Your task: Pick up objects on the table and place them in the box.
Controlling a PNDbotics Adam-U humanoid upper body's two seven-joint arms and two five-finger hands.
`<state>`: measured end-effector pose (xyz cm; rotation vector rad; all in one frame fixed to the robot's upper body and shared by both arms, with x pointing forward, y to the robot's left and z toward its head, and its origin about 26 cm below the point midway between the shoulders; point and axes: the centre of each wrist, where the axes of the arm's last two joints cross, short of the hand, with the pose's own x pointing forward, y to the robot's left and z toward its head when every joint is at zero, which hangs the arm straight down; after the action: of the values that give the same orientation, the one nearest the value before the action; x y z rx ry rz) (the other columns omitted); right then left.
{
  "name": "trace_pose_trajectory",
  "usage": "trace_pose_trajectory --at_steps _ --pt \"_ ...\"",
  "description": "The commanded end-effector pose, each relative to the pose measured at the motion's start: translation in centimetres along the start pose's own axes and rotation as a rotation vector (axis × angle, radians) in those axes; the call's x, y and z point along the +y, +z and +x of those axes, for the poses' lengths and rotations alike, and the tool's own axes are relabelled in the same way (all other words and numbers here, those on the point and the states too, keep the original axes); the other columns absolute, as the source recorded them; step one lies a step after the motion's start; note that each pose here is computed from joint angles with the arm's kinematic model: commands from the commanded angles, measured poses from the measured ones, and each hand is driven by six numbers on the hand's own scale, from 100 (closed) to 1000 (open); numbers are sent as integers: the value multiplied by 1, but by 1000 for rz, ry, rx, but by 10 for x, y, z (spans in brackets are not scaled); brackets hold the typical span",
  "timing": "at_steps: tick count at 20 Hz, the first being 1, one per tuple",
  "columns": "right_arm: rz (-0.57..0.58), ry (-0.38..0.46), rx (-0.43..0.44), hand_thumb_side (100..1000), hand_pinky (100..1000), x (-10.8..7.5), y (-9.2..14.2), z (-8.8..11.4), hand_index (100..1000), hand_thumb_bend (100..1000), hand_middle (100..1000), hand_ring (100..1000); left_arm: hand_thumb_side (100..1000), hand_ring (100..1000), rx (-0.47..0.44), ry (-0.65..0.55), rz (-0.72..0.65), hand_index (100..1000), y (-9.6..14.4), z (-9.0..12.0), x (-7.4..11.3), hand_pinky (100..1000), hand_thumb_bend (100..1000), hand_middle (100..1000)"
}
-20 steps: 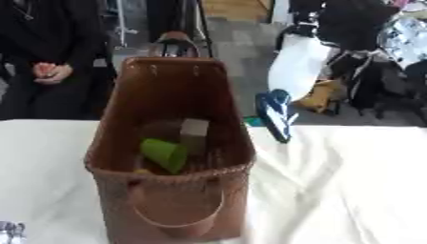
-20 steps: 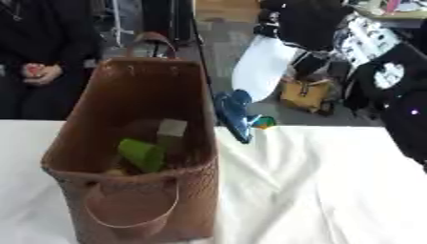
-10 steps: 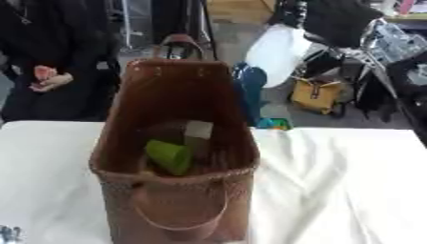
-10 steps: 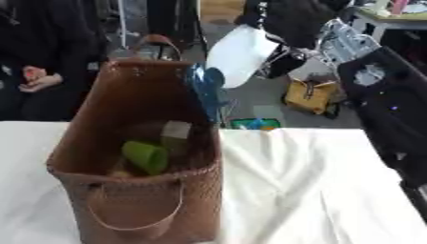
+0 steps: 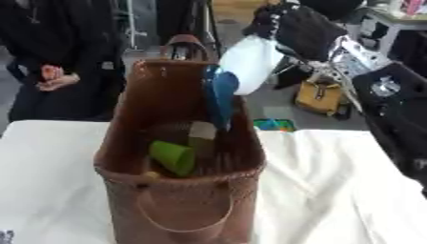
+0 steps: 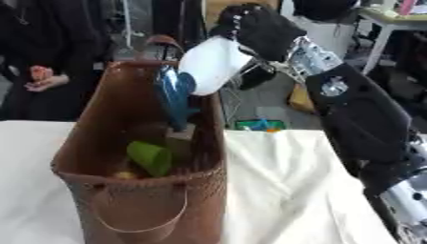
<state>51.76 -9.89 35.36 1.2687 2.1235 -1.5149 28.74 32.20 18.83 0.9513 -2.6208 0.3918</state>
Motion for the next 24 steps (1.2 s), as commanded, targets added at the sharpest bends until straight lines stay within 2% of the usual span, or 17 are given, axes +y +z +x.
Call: trace_pose_trajectory --at_steps 1,12,20,24 --pt "-336 -176 -189 585 723 -13 -16 0 336 100 670 839 937 691 -28 26 1 688 -7 5 -4 721 100 824" --pt "-345 -172 -202 581 725 -9 -39 27 340 100 662 837 940 691 -37 50 3 688 -10 7 -8 720 100 826" --pt "-313 -205 -209 579 730 12 -47 63 349 100 665 839 941 691 -39 72 3 688 -11 9 -13 720 100 826" --pt "-257 -179 -235 552 732 22 -46 75 412 100 711 855 944 691 -40 77 5 688 -11 9 -14 720 100 828"
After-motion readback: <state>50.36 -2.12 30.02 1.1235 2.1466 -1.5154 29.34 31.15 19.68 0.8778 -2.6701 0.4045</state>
